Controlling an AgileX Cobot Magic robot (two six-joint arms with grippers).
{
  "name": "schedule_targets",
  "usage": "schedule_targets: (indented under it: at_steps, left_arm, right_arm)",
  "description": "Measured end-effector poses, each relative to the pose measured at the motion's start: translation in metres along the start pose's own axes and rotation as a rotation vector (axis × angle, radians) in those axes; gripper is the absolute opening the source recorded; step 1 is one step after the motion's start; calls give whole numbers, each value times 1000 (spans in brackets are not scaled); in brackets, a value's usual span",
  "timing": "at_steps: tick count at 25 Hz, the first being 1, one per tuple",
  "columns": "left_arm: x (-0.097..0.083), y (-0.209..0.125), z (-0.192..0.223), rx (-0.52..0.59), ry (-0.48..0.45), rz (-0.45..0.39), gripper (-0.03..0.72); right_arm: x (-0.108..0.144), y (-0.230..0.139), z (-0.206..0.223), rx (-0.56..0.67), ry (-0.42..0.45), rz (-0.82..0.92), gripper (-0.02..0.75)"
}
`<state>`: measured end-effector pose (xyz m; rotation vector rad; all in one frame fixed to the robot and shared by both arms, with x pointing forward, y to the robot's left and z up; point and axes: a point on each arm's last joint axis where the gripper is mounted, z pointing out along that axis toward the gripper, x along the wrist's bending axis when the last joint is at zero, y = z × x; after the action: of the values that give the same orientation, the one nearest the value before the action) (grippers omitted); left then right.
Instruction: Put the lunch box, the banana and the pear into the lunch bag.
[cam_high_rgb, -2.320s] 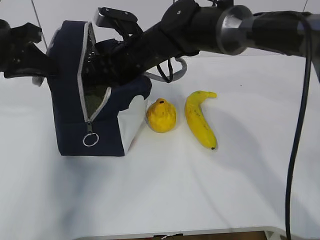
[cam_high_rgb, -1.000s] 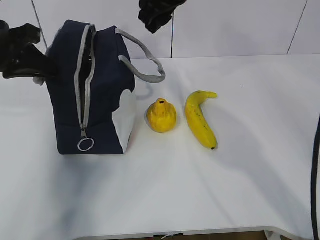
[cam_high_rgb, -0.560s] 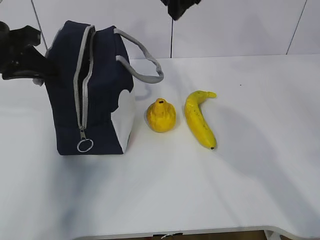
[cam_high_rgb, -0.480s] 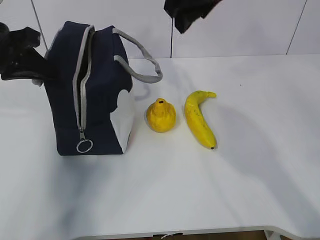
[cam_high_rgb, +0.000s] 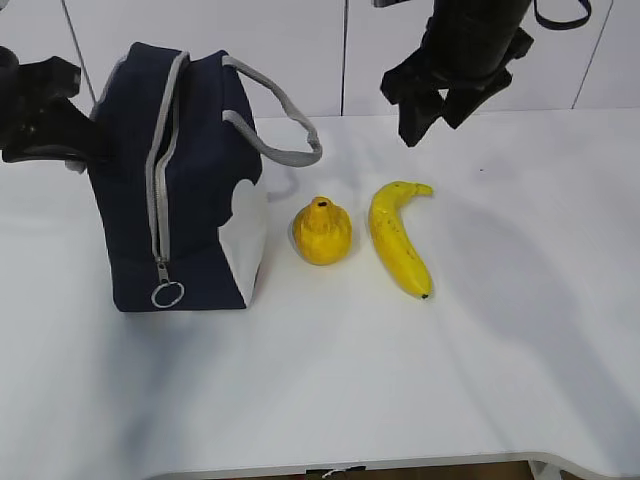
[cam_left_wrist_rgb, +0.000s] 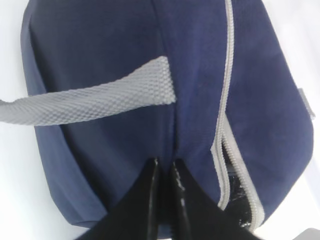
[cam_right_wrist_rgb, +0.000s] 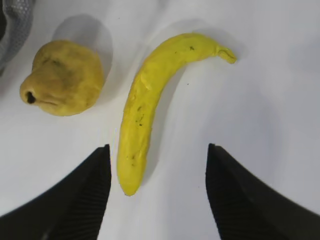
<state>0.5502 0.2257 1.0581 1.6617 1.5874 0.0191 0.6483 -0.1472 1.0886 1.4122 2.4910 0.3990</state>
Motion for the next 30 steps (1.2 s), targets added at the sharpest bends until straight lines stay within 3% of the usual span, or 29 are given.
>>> schedule_targets:
  at_steps: [7, 17, 30]
  left_arm:
    - [0, 0, 0, 1, -1, 0, -6]
    - [0, 0, 0, 1, -1, 0, -6]
    - [0, 0, 0, 1, -1, 0, -6]
  right_arm:
    - [-1, -1, 18, 37, 16, 182, 493]
    - [5, 1, 56, 80, 84, 236, 494]
    - [5, 2, 97, 104, 91, 286, 505]
